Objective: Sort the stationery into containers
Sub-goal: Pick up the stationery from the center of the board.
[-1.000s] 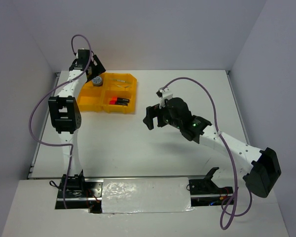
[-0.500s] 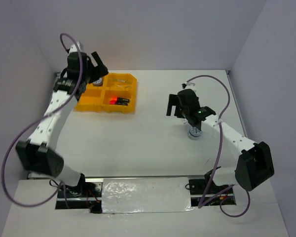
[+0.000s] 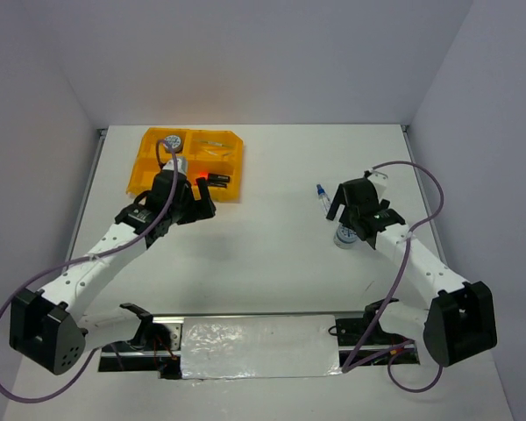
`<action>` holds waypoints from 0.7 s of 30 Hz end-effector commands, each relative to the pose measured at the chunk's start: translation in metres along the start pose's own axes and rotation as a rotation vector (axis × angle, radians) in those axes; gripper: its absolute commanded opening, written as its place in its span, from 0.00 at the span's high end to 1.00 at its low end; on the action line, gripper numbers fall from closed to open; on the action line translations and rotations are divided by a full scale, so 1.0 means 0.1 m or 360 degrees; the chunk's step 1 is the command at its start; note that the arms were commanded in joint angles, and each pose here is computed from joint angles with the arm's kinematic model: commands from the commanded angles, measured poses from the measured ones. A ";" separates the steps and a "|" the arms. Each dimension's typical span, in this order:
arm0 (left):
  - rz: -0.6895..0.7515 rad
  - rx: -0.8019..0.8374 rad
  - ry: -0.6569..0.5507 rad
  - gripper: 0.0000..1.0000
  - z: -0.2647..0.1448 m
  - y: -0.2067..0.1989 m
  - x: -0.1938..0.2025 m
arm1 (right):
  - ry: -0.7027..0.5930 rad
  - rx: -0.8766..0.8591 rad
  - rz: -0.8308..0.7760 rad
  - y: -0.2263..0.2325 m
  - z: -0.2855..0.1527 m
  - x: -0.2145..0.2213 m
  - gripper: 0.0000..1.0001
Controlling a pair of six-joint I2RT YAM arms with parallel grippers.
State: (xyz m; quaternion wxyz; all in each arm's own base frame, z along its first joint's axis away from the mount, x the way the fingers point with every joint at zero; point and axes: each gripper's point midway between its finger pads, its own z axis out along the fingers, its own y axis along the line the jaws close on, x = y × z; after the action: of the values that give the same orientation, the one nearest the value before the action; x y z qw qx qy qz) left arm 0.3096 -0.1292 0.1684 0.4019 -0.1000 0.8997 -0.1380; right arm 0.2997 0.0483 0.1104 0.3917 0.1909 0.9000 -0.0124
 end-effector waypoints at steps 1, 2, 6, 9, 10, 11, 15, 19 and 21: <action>0.0033 0.0124 -0.0127 0.01 -0.18 -0.24 -0.16 | -0.0015 0.0010 0.0084 -0.10 0.04 0.02 0.00; 0.0058 0.0133 -0.0122 0.01 -0.20 -0.28 -0.13 | -0.0020 0.0000 0.0077 -0.10 0.06 0.02 0.00; 0.0115 0.0138 -0.0084 0.01 -0.22 -0.34 -0.05 | 0.0001 0.0066 0.0047 -0.18 0.11 0.05 0.00; 0.0146 0.0156 -0.0079 0.01 -0.23 -0.38 0.02 | 0.0004 0.0053 0.0036 -0.18 0.09 0.06 0.00; 0.0160 0.0184 -0.0073 0.01 -0.22 -0.41 0.04 | -0.0028 -0.0017 0.0067 -0.13 0.02 0.01 0.00; 0.0204 0.0225 -0.0049 0.01 -0.20 -0.45 0.13 | -0.0077 -0.0089 0.0075 -0.06 -0.03 -0.05 0.00; 0.0332 0.0522 -0.0108 0.01 -0.10 -0.94 0.22 | -0.0203 -0.0218 0.0140 -0.02 -0.27 -0.19 0.00; 0.0573 0.0788 -0.0136 0.01 0.03 -1.63 0.37 | -0.0254 -0.0137 0.0147 -0.18 -0.53 -0.35 0.00; 0.0643 0.0940 -0.0182 0.01 0.16 -1.98 0.42 | -0.0320 -0.0123 0.0178 -0.23 -0.70 -0.50 0.00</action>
State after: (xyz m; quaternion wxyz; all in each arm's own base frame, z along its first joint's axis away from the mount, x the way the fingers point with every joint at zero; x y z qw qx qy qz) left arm 0.2883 -0.2691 0.1498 0.4093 0.1234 0.8747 -0.2284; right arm 0.2794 0.0354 0.1604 0.4668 0.2100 0.8580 0.0416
